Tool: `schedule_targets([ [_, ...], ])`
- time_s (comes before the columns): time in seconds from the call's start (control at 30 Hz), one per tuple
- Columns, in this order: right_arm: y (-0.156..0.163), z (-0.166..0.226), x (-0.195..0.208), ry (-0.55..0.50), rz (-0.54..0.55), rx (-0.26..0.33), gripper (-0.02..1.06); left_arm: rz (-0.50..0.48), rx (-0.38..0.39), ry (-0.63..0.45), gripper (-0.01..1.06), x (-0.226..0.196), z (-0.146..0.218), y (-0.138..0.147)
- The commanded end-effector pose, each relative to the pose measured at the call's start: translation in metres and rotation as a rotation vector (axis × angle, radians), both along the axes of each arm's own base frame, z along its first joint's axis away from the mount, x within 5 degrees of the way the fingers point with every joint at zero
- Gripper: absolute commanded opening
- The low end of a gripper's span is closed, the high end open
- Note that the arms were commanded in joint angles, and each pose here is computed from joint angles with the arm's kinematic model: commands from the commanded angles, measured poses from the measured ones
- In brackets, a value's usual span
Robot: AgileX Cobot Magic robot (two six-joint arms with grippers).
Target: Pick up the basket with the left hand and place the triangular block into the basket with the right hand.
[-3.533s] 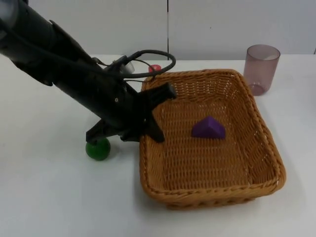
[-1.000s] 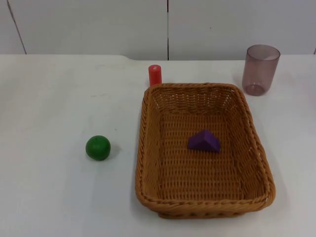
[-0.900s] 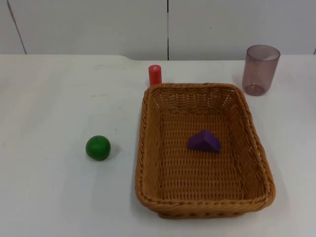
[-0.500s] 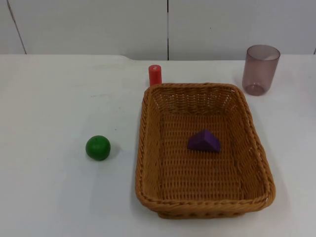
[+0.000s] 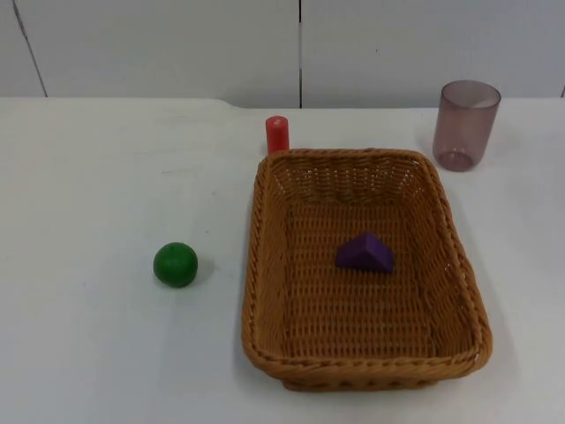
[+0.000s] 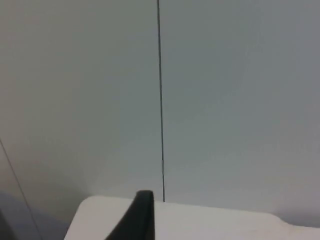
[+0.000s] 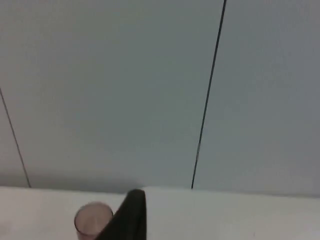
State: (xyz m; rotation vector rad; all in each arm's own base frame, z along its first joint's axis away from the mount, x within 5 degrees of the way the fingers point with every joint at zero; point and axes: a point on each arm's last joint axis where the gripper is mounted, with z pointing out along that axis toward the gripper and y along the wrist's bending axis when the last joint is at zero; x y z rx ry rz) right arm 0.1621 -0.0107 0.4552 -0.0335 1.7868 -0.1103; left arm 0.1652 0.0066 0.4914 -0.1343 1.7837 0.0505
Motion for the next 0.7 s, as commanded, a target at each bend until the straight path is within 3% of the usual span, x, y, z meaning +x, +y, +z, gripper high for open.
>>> schedule_targets([
  [0.0, 0.003, 0.008, -0.03, -0.07, 0.004, -0.003, 1.05, 0.001, -0.008, -0.011, 1.05, -0.011, 0.002, 0.001],
  [0.33, 0.011, 0.026, -0.143, -0.315, 0.006, -0.025, 1.05, -0.026, 0.049, -0.198, 1.05, -0.087, 0.012, 0.002],
  [0.47, 0.014, 0.026, -0.189, -0.439, 0.006, -0.076, 1.05, -0.066, 0.105, -0.311, 1.05, -0.127, 0.007, 0.0],
  [0.67, 0.015, 0.015, -0.213, -0.425, 0.031, -0.104, 1.05, -0.098, 0.106, -0.359, 1.05, -0.164, -0.004, -0.002],
])
